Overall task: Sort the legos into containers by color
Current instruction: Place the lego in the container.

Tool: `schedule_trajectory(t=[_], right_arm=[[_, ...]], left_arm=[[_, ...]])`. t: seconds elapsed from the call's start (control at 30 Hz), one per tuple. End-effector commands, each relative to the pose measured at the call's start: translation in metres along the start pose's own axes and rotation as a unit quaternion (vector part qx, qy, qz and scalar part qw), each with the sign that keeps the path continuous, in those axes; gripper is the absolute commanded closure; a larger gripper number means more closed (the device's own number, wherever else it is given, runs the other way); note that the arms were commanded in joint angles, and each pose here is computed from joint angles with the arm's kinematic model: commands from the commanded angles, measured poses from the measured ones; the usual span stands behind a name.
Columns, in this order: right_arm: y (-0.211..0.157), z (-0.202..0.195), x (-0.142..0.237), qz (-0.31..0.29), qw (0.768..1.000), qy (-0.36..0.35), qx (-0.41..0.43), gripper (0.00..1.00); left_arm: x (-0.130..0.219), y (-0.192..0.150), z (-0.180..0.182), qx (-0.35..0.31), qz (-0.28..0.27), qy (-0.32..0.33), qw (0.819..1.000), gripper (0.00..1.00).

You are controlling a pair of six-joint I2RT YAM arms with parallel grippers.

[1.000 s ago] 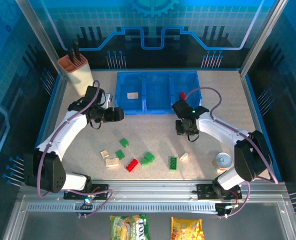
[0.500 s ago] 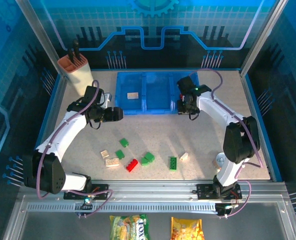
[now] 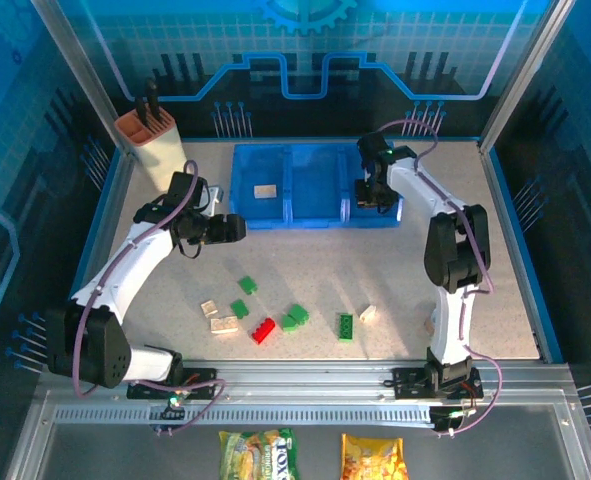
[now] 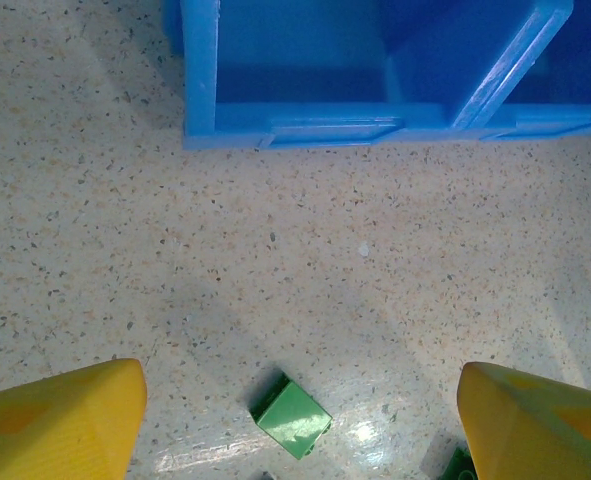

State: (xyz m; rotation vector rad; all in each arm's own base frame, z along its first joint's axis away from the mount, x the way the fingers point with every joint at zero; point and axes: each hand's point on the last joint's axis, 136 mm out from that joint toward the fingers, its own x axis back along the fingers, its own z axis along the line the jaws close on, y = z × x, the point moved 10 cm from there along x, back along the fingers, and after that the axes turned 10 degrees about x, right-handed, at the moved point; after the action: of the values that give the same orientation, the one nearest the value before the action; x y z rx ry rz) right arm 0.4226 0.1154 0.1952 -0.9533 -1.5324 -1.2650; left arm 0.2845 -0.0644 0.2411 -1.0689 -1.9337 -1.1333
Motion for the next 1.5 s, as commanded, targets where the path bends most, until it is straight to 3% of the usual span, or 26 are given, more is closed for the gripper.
schedule_trajectory(t=[0.0,0.43,0.83,1.17,1.47], right_arm=[[0.003,-0.004,-0.009,0.025,1.000,0.004,0.009,0.65],[0.005,-0.008,-0.053,0.060,0.998,0.013,0.003,0.65],[0.013,-0.013,-0.068,0.060,0.998,0.017,-0.008,0.63],[0.014,-0.016,-0.064,0.056,0.998,0.022,-0.014,0.58],[0.016,-0.012,-0.037,0.038,0.999,0.022,-0.011,0.56]], left_arm=[[0.004,-0.002,0.003,-0.010,-0.001,-0.003,1.000,0.18],[-0.001,-0.001,0.003,-0.009,0.009,-0.002,1.000,0.18],[-0.004,0.000,0.004,-0.008,0.012,0.006,1.000,0.18],[-0.006,0.000,0.005,-0.006,0.016,0.007,1.000,0.17],[-0.005,-0.002,0.004,-0.005,0.020,0.000,1.000,0.17]])
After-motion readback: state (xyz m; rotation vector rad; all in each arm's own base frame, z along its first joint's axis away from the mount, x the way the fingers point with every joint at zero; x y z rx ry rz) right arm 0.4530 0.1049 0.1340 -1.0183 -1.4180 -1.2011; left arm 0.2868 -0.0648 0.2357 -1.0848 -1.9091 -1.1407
